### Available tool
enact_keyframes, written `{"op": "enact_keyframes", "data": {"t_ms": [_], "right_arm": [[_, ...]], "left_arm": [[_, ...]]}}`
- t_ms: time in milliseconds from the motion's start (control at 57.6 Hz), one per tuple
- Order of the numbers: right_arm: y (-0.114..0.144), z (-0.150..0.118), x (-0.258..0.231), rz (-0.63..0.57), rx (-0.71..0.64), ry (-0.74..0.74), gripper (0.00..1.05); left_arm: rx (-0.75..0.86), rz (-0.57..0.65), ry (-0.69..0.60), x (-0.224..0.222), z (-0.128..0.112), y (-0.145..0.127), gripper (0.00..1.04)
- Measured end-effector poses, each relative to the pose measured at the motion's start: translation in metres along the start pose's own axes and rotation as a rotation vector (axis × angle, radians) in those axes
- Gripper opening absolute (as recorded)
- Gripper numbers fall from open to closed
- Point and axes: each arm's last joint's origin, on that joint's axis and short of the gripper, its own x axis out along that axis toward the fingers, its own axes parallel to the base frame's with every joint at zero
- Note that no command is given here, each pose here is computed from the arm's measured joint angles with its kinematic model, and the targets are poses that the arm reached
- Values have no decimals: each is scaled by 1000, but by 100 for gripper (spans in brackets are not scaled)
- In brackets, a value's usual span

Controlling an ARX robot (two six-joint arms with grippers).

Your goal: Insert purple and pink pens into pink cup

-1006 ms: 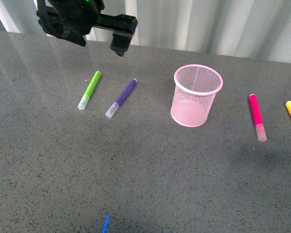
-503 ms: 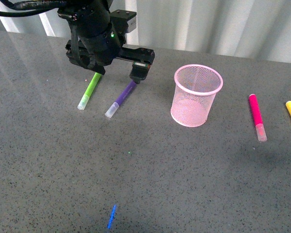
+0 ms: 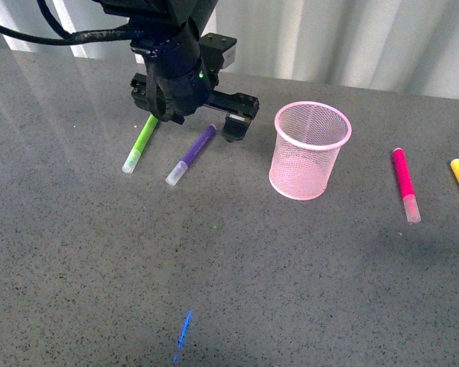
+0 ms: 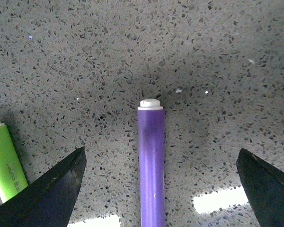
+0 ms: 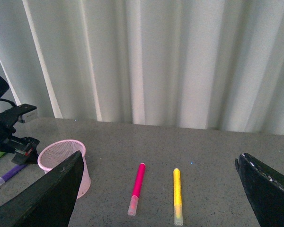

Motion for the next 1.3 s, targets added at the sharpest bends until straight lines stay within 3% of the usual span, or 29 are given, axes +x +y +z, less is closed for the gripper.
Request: {"op": "enact_keyframes", "data": {"t_ms": [225,347,468,746,1041,1214,1301], "right_arm": [[0,0,0,0,0,0,98],[0,0,0,0,0,0,98],[0,0,0,0,0,0,98],[0,0,0,0,0,0,98],[0,0,0,0,0,0,98],[0,0,0,0,0,0,98],[0,0,0,0,0,0,98]], "left_arm": [[8,5,20,11,-4,0,97],[12,14,26,14,-5,0,79],[19,9,23,16,-4,-2,54],[23,2,15,19,-3,-5,14],[20,7,-14,20,-2,-8,13],[107,132,-84,16,3,-2,13],[134,133,-112,6,9,7,13]]}}
